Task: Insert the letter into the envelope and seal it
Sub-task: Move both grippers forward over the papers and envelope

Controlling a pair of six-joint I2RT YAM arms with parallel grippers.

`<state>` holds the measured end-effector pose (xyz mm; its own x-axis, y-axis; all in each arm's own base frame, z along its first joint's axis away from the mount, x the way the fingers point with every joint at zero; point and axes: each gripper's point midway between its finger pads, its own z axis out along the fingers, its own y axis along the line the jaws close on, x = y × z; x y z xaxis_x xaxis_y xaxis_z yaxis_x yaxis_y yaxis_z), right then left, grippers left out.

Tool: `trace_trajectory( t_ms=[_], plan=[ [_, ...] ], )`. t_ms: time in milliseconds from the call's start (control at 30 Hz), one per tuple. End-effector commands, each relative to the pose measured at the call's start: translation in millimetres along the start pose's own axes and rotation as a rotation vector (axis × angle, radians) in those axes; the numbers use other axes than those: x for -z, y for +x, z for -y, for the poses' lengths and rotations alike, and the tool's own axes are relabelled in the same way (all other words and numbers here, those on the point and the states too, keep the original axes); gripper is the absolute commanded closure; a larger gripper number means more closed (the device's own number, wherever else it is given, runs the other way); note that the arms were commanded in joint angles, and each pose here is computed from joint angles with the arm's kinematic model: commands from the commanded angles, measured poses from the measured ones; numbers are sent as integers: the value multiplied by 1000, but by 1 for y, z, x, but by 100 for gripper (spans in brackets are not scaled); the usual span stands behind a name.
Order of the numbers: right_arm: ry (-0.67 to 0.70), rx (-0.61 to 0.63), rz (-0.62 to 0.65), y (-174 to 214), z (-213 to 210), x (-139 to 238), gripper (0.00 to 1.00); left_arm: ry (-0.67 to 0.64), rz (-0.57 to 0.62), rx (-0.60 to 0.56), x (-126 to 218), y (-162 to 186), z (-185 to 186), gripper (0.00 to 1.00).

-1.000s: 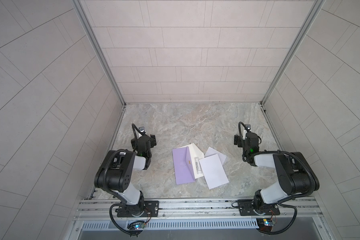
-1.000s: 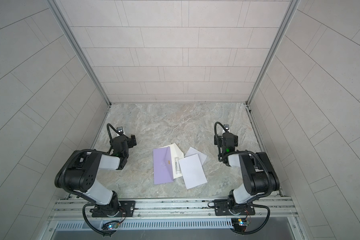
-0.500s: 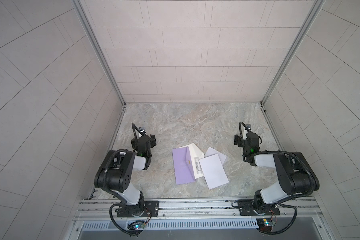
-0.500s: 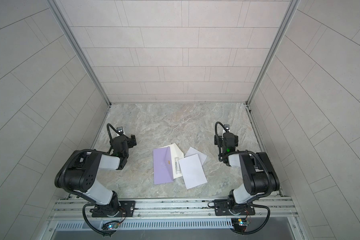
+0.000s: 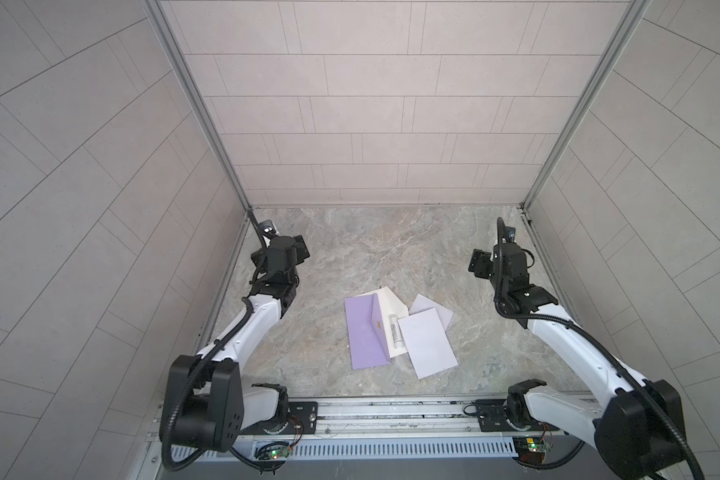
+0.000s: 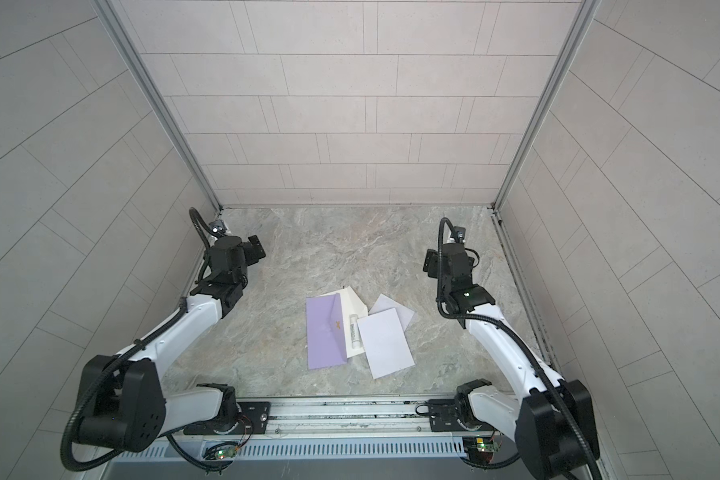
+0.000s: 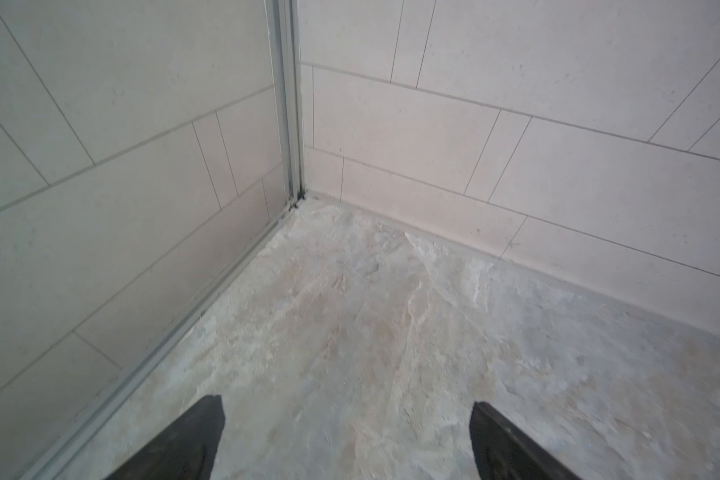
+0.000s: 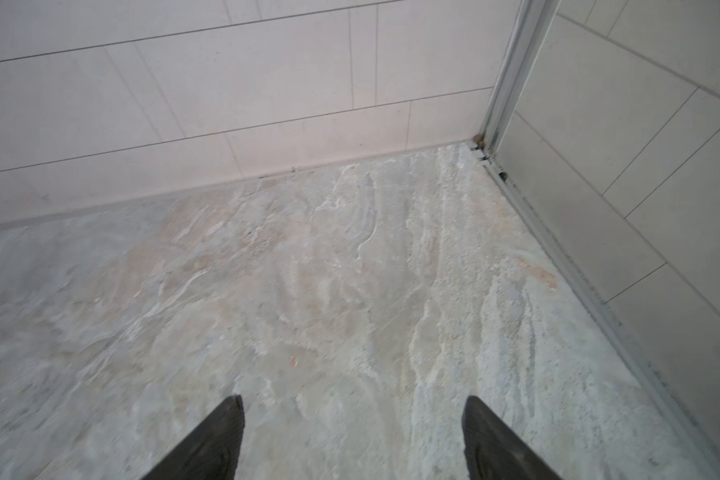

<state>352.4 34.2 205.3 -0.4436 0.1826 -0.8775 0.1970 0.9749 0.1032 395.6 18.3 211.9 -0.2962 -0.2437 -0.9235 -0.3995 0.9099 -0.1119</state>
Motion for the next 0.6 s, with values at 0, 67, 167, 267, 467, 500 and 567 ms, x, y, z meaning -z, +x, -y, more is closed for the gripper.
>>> trace_trajectory(
  t_ms=[0, 67, 167, 267, 467, 500, 567],
  plan=[
    [-45, -5, -185, 66, -21, 22, 16, 9, -244, 0, 25, 59, 12, 0],
    [-128, -4, -210, 81, -46, 33, 16, 69, -290, -16, 42, 76, 29, 0],
    [-227, 31, -253, 104, -82, 47, 15, 228, -362, 17, 65, 104, 59, 0],
    [-333, 118, -313, 128, -121, 59, 15, 430, -466, 61, 89, 130, 91, 0],
    [-503, 275, -477, 170, -173, 73, 16, 642, -683, -37, 125, 174, 122, 1],
    [-505, 287, -492, 173, -176, 74, 16, 647, -707, -60, 128, 179, 121, 1],
    [-497, 297, -518, 179, -180, 72, 16, 671, -742, -93, 135, 187, 123, 1]
  ],
)
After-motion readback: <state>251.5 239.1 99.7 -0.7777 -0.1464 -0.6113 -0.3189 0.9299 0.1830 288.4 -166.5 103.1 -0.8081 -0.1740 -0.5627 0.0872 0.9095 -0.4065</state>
